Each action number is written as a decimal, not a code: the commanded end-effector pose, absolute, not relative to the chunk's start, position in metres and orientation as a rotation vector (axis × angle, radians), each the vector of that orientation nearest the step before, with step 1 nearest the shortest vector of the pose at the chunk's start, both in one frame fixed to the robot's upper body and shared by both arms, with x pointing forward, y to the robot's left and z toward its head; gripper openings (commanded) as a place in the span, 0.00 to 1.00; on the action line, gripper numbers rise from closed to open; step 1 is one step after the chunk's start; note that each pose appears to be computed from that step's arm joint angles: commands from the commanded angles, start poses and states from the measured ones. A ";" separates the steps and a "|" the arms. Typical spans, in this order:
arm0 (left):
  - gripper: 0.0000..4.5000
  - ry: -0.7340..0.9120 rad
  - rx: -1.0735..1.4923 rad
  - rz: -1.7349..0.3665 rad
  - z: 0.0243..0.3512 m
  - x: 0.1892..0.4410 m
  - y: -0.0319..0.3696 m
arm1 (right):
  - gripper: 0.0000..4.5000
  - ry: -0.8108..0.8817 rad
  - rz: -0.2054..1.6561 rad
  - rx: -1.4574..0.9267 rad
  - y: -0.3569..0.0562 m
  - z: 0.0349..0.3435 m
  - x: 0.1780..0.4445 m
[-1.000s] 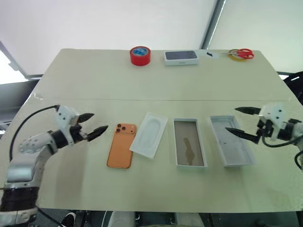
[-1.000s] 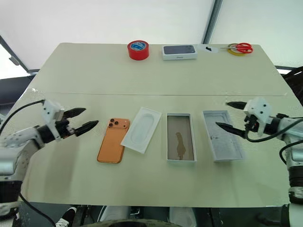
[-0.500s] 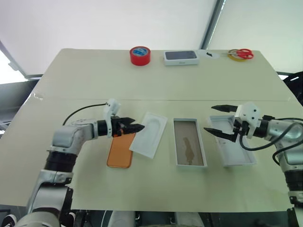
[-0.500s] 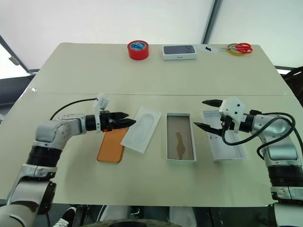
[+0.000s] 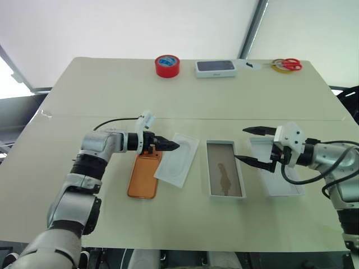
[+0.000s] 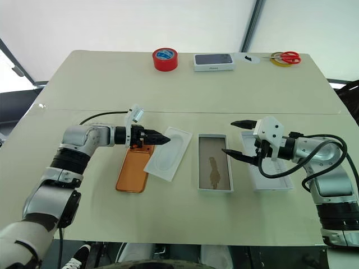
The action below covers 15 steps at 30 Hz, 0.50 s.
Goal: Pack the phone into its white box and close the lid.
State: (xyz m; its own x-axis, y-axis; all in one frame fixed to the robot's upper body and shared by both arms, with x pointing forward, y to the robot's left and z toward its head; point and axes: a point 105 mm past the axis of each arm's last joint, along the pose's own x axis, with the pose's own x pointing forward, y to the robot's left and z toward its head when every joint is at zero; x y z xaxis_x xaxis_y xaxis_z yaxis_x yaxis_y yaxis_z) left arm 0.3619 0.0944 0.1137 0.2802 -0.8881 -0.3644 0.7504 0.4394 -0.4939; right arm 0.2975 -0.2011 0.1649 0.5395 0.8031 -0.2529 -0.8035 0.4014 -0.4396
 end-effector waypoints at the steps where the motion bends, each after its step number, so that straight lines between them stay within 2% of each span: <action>1: 0.99 0.692 -0.271 -1.185 0.114 0.354 0.087 | 0.99 -0.048 1.013 -0.591 -0.197 0.175 0.296; 6: 0.99 0.711 -0.282 -1.172 0.107 0.357 0.085 | 0.99 -0.057 1.006 -0.600 -0.196 0.178 0.296; 7: 0.94 0.711 -0.293 -1.167 0.106 0.357 0.085 | 1.00 -0.058 1.004 -0.600 -0.196 0.178 0.296; 9: 0.81 0.709 -0.318 -1.157 0.105 0.358 0.086 | 1.00 -0.056 1.002 -0.602 -0.197 0.178 0.296; 14: 0.27 0.708 -0.343 -1.142 0.102 0.359 0.088 | 1.00 -0.054 0.998 -0.610 -0.197 0.178 0.295; 15: 0.27 0.716 -0.338 -1.144 0.100 0.357 0.089 | 1.00 -0.057 0.997 -0.610 -0.197 0.179 0.296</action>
